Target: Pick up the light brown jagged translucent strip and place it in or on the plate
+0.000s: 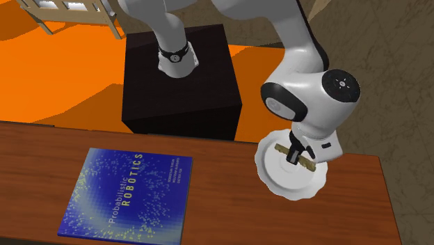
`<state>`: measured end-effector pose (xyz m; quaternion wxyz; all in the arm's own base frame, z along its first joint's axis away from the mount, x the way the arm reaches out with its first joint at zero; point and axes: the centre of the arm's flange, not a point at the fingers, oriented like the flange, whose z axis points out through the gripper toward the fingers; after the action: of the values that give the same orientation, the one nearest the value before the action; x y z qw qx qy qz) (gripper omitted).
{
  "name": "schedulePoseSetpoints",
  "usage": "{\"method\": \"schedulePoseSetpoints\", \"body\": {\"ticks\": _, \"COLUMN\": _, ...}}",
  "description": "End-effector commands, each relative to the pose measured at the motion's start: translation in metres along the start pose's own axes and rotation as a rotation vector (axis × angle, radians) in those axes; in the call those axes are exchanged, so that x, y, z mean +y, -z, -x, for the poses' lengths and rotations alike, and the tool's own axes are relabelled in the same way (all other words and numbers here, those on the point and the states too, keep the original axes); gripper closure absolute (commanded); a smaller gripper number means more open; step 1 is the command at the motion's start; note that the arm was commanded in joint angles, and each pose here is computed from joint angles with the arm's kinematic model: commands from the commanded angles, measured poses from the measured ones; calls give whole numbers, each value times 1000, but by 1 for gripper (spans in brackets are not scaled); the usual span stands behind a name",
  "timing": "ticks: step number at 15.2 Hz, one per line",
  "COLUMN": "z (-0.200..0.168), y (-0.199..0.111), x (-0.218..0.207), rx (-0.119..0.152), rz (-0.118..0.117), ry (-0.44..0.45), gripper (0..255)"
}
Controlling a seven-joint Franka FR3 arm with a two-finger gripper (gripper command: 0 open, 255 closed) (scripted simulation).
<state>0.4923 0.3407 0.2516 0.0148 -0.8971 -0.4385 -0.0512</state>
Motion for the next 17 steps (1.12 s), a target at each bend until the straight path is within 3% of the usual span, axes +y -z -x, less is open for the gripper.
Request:
{"method": "schedulePoseSetpoints", "body": {"ticks": 1, "z": 1, "y": -10, "x": 0, "rx": 0, "rz": 0, "ry": 0, "gripper": 255}}
{"method": "schedulePoseSetpoints", "body": {"ticks": 9, "z": 5, "y": -51, "x": -1, "rx": 0, "rz": 0, "ry": 0, "gripper": 255}}
{"method": "schedulePoseSetpoints", "body": {"ticks": 17, "z": 5, "y": -51, "x": -1, "rx": 0, "rz": 0, "ry": 0, "gripper": 255}}
